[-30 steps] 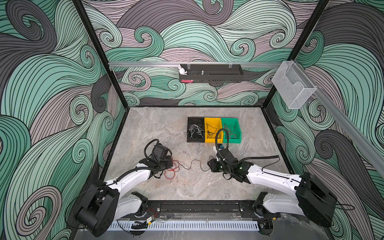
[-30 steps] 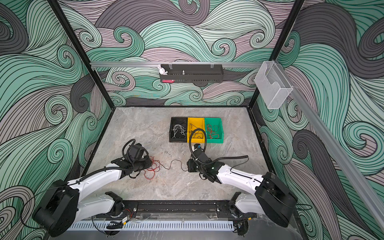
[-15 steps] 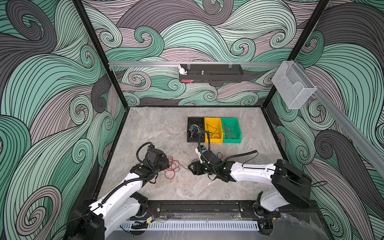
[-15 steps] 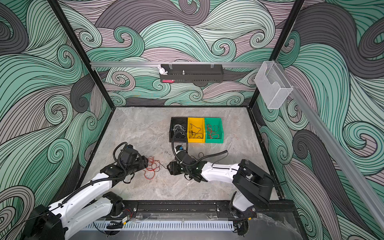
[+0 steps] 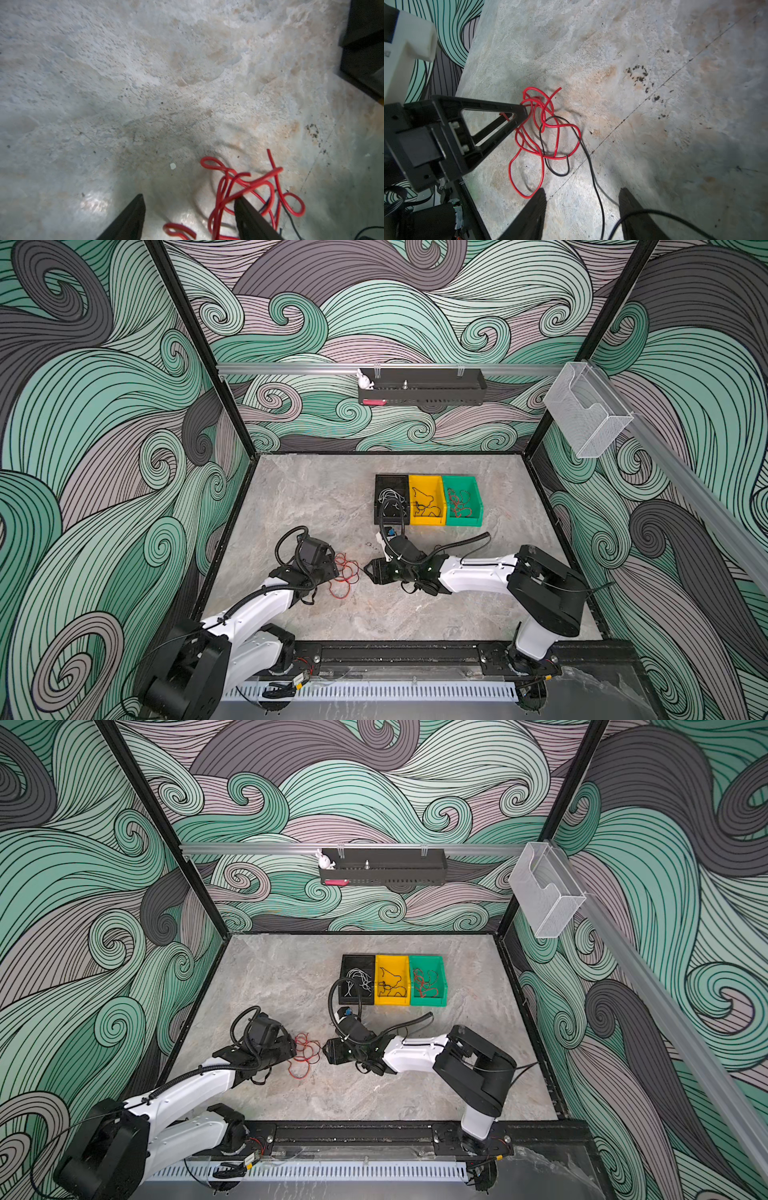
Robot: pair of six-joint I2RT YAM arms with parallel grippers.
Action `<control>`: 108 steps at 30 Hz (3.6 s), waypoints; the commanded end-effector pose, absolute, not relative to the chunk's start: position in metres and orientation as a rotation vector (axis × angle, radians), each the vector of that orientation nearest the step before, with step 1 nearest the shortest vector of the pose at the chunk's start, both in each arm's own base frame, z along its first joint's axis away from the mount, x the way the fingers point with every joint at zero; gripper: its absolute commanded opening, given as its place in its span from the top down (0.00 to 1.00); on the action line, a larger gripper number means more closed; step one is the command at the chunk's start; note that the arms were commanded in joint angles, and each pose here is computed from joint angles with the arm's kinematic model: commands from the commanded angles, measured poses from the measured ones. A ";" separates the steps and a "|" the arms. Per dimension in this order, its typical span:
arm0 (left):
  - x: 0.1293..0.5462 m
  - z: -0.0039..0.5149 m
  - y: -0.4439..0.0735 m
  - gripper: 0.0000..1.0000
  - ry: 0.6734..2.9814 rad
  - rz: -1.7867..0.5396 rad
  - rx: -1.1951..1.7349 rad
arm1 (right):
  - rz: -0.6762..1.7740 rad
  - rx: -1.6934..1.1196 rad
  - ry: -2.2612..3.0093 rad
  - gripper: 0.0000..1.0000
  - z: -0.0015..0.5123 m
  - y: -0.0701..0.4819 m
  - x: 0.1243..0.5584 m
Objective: Untangle the cables
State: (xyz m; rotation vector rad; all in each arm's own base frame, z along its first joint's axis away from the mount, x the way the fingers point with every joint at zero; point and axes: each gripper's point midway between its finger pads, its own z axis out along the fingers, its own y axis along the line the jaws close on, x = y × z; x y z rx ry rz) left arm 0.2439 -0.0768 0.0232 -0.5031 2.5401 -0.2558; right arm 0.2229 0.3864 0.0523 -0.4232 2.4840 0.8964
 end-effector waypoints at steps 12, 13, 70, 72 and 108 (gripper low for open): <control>0.247 0.001 -0.089 0.80 2.655 -0.285 -0.519 | 0.886 -0.451 2.487 0.84 0.056 0.389 0.230; 0.247 0.000 -0.088 0.84 2.656 -0.281 -0.524 | 0.878 -0.447 2.487 0.87 0.056 0.387 0.230; 0.254 0.047 -0.118 0.98 2.465 -0.791 -0.551 | 1.060 -0.158 1.991 0.99 0.311 0.234 0.326; 0.252 0.045 -0.119 0.98 2.468 -0.794 -0.552 | 1.041 -0.156 1.967 0.99 0.323 0.232 0.339; 0.250 0.028 -0.142 0.98 2.527 -0.839 -0.511 | 1.125 -0.125 1.910 1.00 0.342 0.239 0.452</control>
